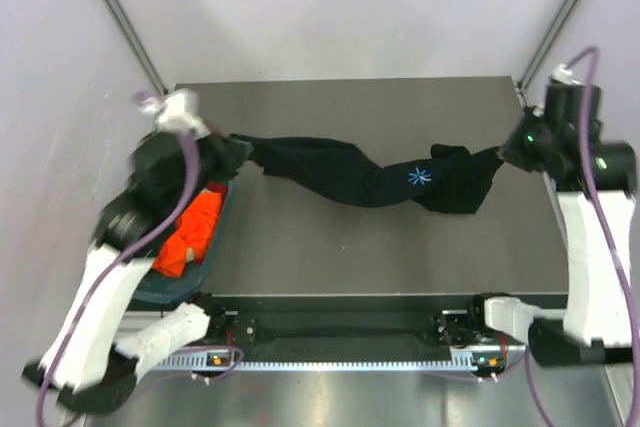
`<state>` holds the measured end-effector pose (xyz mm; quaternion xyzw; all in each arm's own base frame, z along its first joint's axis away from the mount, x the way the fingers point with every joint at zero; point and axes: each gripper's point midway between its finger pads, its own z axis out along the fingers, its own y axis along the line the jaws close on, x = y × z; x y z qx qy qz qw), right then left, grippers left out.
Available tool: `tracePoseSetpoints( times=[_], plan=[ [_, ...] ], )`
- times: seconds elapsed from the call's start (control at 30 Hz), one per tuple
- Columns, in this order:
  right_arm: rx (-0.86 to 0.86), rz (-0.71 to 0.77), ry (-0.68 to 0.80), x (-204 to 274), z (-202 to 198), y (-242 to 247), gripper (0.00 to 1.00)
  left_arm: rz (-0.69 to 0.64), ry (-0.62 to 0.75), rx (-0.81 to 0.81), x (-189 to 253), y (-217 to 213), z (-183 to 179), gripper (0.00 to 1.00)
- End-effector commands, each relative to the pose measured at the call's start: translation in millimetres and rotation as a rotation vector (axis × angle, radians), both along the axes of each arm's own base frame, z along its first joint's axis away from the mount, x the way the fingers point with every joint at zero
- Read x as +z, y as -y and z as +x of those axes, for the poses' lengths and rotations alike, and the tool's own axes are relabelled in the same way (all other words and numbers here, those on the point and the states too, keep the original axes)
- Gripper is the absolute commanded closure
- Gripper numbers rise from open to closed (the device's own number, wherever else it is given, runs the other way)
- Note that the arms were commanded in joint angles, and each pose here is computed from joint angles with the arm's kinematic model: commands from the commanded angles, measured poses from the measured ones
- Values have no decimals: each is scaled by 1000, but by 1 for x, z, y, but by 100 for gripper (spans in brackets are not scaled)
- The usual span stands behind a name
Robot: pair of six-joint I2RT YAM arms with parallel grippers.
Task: Fold and stack the t-shirts
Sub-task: Flatten the tshirt out
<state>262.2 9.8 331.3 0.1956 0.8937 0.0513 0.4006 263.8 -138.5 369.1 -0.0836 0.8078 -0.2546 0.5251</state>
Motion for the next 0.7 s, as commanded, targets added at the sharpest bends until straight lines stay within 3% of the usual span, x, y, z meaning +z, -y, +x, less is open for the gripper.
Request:
tracePoseSetpoints(
  times=[0.0,0.13,0.27,0.33,0.5,0.67],
  plan=[
    [-175,-46,221,57,-51,29,100,-25,-18,128,1,-35,-29,100],
    [-339,-118,351,99,-73,61,100,13,-40,165,5,-43,-29,100],
    [-320,-129,367,115,-60,60,100,101,-154,147,-15,-25,4,100],
    [-279,-137,295,99,-38,54,100,126,-177,126,-19,-16,16,100],
    [-75,-30,30,11,22,11,100,257,-352,87,-90,9,60,100],
    [-43,0,-17,-26,44,4,100,375,-461,107,-149,18,100,100]
  ],
)
